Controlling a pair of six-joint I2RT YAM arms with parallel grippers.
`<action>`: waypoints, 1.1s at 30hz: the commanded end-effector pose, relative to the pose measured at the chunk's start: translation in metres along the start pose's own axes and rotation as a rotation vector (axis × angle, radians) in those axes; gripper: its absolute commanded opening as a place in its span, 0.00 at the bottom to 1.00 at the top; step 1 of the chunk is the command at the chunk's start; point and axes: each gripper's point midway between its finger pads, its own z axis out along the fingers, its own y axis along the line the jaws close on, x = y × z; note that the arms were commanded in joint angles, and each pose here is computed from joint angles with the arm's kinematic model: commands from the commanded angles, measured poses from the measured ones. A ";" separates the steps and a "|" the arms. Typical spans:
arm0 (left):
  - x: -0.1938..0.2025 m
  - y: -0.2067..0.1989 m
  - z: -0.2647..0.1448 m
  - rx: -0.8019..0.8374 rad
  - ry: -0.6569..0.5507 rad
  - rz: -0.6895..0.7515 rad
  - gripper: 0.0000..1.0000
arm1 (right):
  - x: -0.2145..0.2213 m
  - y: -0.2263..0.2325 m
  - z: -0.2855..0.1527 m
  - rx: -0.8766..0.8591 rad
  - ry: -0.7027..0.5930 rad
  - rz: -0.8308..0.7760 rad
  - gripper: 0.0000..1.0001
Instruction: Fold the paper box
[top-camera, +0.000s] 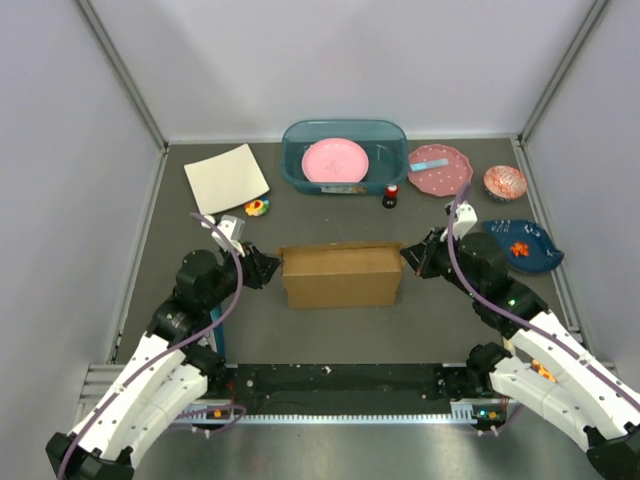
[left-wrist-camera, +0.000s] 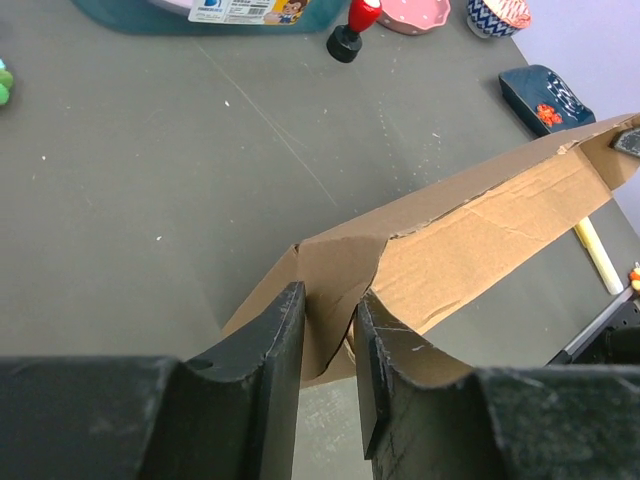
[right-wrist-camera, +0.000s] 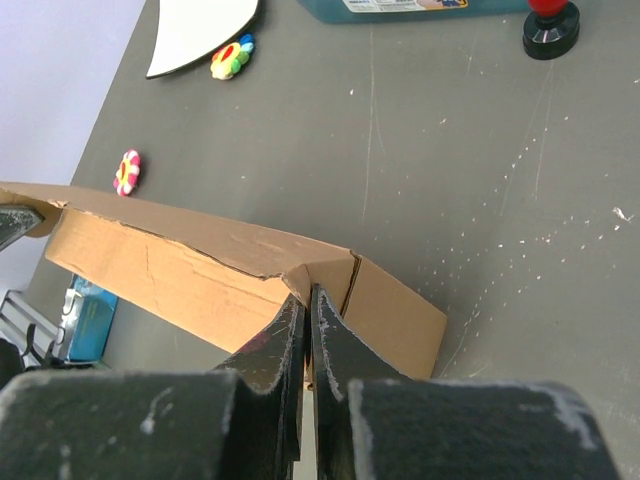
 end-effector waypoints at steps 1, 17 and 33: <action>-0.006 0.005 -0.007 -0.038 -0.027 0.013 0.31 | 0.050 -0.015 -0.005 0.038 0.181 -0.004 0.00; -0.011 0.008 -0.017 -0.071 -0.033 0.036 0.42 | 0.050 -0.015 -0.006 0.037 0.176 -0.002 0.00; -0.025 -0.022 -0.017 0.060 -0.052 -0.027 0.00 | 0.051 -0.012 -0.006 0.033 0.178 -0.007 0.00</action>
